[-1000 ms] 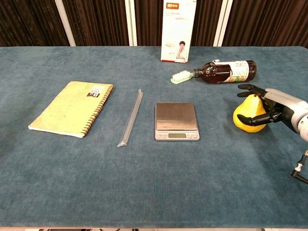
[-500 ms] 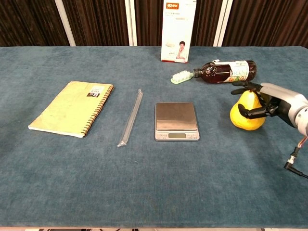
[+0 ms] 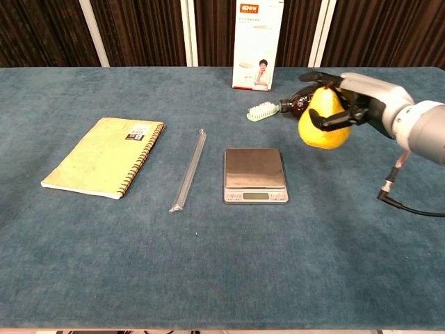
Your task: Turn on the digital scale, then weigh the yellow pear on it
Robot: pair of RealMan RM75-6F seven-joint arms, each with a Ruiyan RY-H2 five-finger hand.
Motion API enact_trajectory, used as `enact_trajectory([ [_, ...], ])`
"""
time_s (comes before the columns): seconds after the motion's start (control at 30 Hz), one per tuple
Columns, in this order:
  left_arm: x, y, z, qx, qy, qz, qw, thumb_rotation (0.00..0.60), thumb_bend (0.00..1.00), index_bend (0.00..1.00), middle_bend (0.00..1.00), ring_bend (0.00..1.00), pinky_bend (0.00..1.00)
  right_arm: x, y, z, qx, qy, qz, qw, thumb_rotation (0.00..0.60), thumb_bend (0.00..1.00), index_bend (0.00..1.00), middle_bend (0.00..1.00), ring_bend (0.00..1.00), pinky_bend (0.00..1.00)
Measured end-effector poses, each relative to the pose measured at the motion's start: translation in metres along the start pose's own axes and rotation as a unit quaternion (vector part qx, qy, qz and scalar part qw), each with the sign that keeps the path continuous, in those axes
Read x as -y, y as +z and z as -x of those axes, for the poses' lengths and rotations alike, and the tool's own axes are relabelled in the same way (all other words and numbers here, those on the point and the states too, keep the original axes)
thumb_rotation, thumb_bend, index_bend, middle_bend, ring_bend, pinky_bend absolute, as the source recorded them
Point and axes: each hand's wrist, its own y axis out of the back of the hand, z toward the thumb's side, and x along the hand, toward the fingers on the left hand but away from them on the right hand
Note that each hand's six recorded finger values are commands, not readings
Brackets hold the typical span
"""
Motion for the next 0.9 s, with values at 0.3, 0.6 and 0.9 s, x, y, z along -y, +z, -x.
enact_trajectory([
  [0.3, -0.002, -0.002, -0.001, -0.003, 0.002, 0.003, 1.0, 0.6, 0.01, 0.1, 0.0, 0.0, 0.15, 0.04, 0.043, 0.018, -0.023, 0.027, -0.004, 0.9994, 0.6, 0.73, 0.0, 0.11, 0.26, 0.57],
  [0.6, -0.006, -0.008, -0.003, -0.01, 0.006, 0.006, 0.9999, 0.6, 0.01, 0.1, 0.0, 0.0, 0.15, 0.071, 0.052, 0.031, -0.019, 0.037, -0.015, 0.999, 0.6, 0.73, 0.0, 0.11, 0.26, 0.57],
  [0.9, -0.008, -0.008, -0.002, -0.011, 0.009, 0.008, 0.9999, 0.6, 0.01, 0.1, 0.0, 0.0, 0.15, 0.087, 0.05, 0.039, -0.013, 0.045, -0.029, 0.9985, 0.6, 0.73, 0.0, 0.11, 0.26, 0.57],
])
